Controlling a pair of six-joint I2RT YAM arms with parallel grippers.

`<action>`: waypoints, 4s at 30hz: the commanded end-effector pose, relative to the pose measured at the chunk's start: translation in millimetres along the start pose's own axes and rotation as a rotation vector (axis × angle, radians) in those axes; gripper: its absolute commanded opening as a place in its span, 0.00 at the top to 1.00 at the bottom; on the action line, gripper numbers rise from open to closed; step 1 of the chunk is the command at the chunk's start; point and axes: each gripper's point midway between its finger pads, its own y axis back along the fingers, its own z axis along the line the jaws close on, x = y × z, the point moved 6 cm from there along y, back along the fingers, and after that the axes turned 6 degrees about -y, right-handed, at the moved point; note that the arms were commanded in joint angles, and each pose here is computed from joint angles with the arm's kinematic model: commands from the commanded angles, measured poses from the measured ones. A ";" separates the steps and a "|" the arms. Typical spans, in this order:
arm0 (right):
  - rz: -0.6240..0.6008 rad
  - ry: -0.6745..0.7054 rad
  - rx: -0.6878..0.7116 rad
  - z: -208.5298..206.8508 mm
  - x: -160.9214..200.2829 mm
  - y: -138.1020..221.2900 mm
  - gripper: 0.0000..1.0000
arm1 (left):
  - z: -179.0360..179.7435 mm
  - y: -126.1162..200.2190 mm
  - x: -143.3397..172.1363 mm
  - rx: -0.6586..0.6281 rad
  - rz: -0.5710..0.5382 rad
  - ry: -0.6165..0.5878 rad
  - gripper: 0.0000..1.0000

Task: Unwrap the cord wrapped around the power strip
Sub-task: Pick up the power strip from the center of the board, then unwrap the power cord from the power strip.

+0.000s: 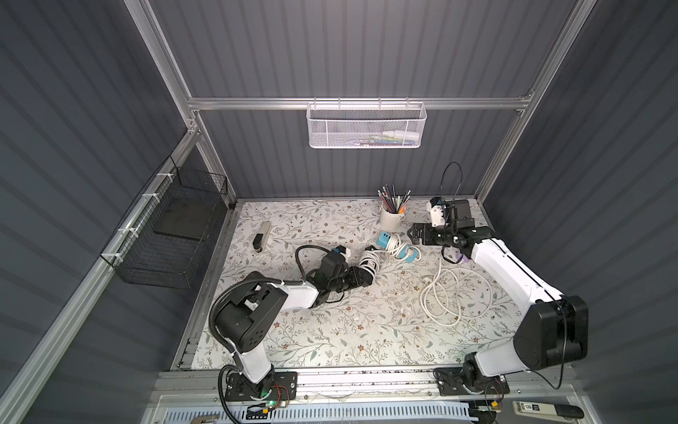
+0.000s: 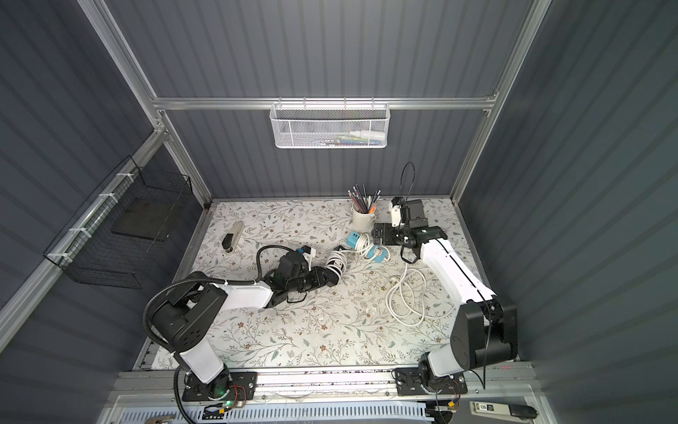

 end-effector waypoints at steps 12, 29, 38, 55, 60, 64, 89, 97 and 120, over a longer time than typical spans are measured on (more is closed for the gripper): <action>-0.200 0.228 -0.522 72.4 -0.3 64.3 0.01 | -84.6 104.3 -132.4 0.025 -0.004 -0.473 1.00; -0.487 0.401 -0.432 94.6 -3.4 78.1 0.31 | -113.0 131.6 -148.4 0.169 0.052 -0.404 1.00; -0.412 0.412 -0.500 106.8 2.8 67.4 0.54 | -120.7 146.0 -146.2 0.180 0.013 -0.413 1.00; -0.389 0.430 -0.567 120.3 3.2 57.3 0.53 | -118.7 172.1 -132.8 0.016 -0.061 -0.748 1.00; -0.384 0.455 -0.592 126.2 8.7 60.0 0.53 | -125.5 176.3 -131.6 0.046 -0.089 -0.789 1.00; -0.398 0.478 -0.581 130.5 12.0 61.4 0.52 | -128.4 179.6 -131.1 0.052 -0.098 -0.798 1.00; -0.474 0.514 -0.512 141.6 -10.7 50.7 0.49 | -135.5 184.5 -122.8 0.120 -0.098 -0.776 1.00; -0.486 0.508 -0.524 144.0 -14.2 49.4 0.54 | -137.7 184.1 -122.2 0.142 -0.093 -0.771 1.00; -0.505 0.512 -0.505 149.2 -11.6 47.8 1.00 | -126.9 172.0 -124.1 0.098 -0.094 -0.732 1.00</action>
